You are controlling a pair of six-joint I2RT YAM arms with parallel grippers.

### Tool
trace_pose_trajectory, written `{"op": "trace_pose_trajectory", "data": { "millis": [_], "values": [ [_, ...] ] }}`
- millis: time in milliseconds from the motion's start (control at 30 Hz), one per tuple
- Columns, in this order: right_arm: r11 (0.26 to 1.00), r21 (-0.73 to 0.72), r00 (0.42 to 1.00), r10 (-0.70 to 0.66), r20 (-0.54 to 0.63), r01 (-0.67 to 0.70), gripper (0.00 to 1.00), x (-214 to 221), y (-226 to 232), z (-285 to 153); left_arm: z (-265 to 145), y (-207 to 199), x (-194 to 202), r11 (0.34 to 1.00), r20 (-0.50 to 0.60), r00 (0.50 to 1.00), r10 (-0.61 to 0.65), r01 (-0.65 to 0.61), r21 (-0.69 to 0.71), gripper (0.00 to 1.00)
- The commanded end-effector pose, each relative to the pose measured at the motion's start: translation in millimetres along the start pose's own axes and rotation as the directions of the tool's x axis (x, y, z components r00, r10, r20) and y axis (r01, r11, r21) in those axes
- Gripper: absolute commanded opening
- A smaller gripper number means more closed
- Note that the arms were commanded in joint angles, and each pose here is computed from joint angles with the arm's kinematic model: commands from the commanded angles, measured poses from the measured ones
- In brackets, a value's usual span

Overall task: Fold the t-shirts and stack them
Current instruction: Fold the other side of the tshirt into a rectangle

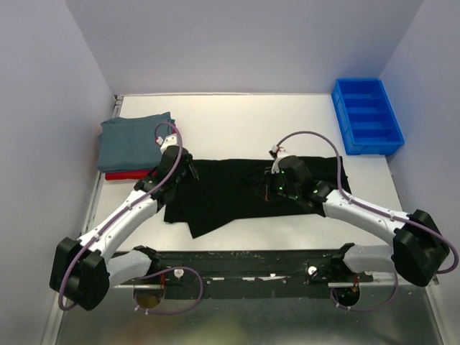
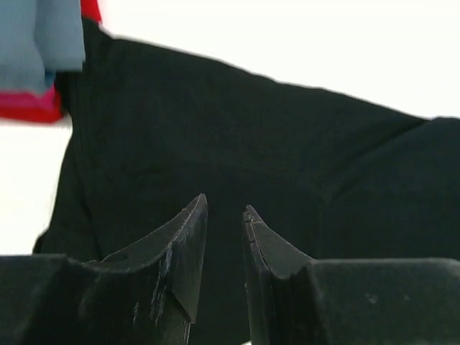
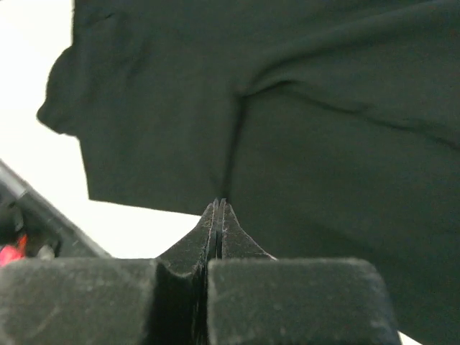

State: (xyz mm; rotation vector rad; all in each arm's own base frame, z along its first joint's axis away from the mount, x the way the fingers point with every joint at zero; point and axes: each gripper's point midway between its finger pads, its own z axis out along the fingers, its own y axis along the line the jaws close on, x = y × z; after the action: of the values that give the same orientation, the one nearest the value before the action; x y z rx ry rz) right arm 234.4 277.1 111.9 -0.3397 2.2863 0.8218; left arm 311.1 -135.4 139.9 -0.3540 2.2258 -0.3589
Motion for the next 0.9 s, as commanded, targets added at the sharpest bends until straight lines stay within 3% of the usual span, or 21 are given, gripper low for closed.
{"op": "trace_pose_trajectory", "data": {
  "millis": [0, 233, 367, 567, 767, 867],
  "values": [
    [0.928, 0.37, 0.998, 0.033, 0.059, -0.053, 0.01, -22, -83, -31, -10, 6, 34, 0.999, -0.071, 0.997, -0.043, 0.045, 0.026, 0.38],
    [0.769, 0.579, 0.959, 0.17, 0.226, -0.272, 0.01, -44, -165, -78, 17, -64, 29, 0.986, -0.072, 0.997, 0.021, -0.008, 0.169, 0.35],
    [0.752, 0.582, 0.951, 0.217, 0.222, -0.308, 0.01, -54, -178, -71, 50, -92, 30, 0.983, -0.11, 0.99, 0.092, -0.073, 0.169, 0.34],
    [0.592, 0.685, 0.901, 0.35, 0.254, -0.424, 0.01, -60, -240, -78, 93, -88, 28, 0.986, -0.152, 0.975, 0.159, -0.151, 0.069, 0.31],
    [0.474, 0.706, 0.83, 0.468, 0.303, -0.526, 0.01, -48, -284, -82, 118, -62, 52, 0.996, -0.237, 0.968, 0.086, -0.076, 0.053, 0.29],
    [0.392, 0.696, 0.763, 0.54, 0.355, -0.602, 0.01, -34, -312, -90, 124, -40, 68, 0.998, -0.269, 0.961, 0.065, -0.061, 0.025, 0.29]
  ]
}}
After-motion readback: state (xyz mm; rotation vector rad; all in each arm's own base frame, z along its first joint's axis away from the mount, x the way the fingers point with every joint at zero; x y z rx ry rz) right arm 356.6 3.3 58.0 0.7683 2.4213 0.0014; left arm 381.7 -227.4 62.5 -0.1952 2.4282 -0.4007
